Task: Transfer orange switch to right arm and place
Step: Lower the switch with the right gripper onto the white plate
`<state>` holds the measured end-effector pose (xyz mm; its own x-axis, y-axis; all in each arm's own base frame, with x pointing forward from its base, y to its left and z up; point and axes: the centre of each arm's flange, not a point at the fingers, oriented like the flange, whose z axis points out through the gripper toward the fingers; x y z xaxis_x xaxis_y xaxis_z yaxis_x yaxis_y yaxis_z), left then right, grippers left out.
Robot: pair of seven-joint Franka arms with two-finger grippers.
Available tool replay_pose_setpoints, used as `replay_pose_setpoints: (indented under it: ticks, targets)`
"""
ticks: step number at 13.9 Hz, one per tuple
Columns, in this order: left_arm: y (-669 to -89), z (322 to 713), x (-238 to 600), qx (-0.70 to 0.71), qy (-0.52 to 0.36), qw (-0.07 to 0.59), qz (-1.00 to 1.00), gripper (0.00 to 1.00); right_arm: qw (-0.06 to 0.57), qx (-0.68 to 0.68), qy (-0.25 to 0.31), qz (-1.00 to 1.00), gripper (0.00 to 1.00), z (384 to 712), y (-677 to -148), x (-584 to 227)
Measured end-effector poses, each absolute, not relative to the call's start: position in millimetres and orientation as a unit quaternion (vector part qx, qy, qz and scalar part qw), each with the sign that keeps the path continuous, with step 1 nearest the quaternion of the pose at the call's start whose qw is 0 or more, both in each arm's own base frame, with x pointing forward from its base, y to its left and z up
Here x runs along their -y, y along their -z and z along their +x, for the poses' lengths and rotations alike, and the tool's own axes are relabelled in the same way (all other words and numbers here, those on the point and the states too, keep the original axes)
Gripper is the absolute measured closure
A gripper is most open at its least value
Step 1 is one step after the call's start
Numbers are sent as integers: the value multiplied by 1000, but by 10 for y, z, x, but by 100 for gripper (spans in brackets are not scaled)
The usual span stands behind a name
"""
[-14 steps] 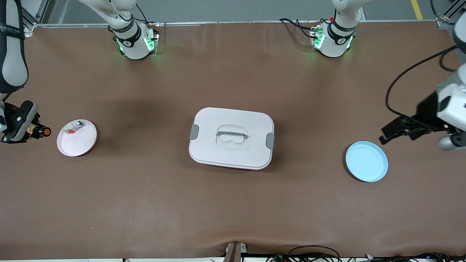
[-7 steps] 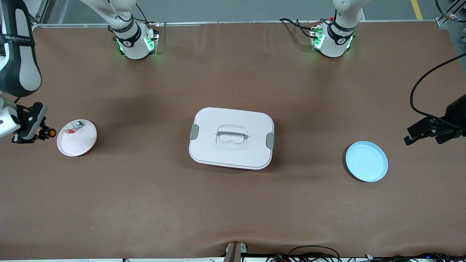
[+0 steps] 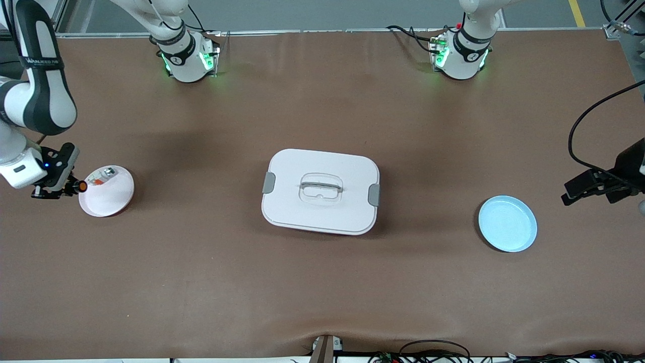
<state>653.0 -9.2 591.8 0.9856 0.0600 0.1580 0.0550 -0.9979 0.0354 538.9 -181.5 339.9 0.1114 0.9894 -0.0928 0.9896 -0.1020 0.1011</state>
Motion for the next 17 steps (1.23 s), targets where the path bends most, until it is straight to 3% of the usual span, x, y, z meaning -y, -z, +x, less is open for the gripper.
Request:
replay_pose_setpoints:
  ticks: [12, 17]
  targets:
    - [-5932, 6463, 231, -44, -62, 11, 997, 0, 80, -673, -6, 735, 59, 5147, -2521, 2120]
    - [-5927, 6463, 184, -47, -60, 10, 997, 0, 79, -674, -7, 734, 59, 5149, -2466, 2109]
